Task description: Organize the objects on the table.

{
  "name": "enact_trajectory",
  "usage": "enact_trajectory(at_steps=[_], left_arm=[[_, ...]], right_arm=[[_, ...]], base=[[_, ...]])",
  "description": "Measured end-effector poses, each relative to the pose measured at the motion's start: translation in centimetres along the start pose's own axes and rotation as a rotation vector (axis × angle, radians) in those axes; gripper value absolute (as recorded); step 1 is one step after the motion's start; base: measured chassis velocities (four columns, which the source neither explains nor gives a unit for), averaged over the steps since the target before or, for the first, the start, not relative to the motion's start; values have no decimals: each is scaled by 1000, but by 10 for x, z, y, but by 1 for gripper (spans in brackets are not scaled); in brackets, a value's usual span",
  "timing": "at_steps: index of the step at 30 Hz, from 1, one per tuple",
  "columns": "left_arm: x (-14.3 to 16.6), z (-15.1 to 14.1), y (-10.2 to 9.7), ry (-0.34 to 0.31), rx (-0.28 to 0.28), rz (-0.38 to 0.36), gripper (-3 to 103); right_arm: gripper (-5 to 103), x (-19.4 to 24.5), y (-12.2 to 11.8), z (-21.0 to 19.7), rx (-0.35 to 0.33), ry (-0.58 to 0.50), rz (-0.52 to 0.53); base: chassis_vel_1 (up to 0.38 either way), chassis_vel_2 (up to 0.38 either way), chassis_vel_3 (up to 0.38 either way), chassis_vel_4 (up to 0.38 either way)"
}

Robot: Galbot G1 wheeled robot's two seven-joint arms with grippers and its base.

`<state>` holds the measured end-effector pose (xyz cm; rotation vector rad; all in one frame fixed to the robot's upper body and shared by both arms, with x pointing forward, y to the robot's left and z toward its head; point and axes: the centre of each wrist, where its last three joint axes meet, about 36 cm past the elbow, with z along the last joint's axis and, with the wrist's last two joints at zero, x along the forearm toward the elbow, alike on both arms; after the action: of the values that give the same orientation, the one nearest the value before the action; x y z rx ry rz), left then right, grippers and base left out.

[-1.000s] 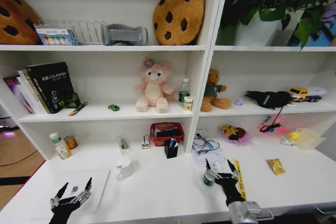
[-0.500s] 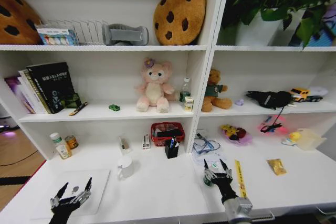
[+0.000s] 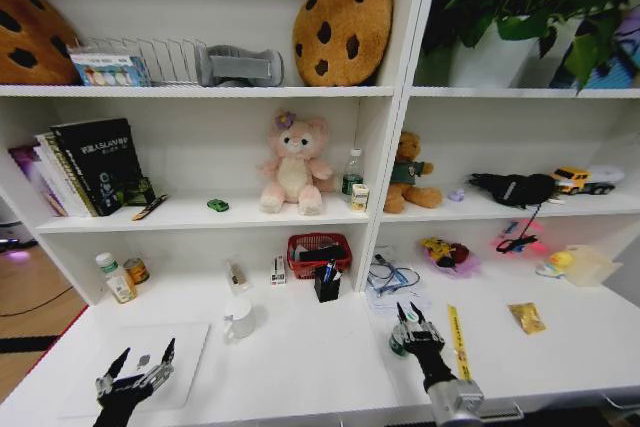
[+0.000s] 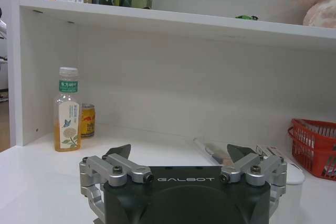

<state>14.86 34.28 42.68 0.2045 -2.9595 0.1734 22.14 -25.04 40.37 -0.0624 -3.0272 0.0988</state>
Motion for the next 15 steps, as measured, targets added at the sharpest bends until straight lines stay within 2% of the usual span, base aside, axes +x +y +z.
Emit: enact_trajectory(at_steps=[12,15], left_arm=[[0,0,0,0,0,0,100],[0,0,0,0,0,0,100]], right_arm=[[31,47,-2,-40,-11,10,56],[31,75,4,-63,-1,13,110]], base=[[0,0,0,0],[0,0,0,0]])
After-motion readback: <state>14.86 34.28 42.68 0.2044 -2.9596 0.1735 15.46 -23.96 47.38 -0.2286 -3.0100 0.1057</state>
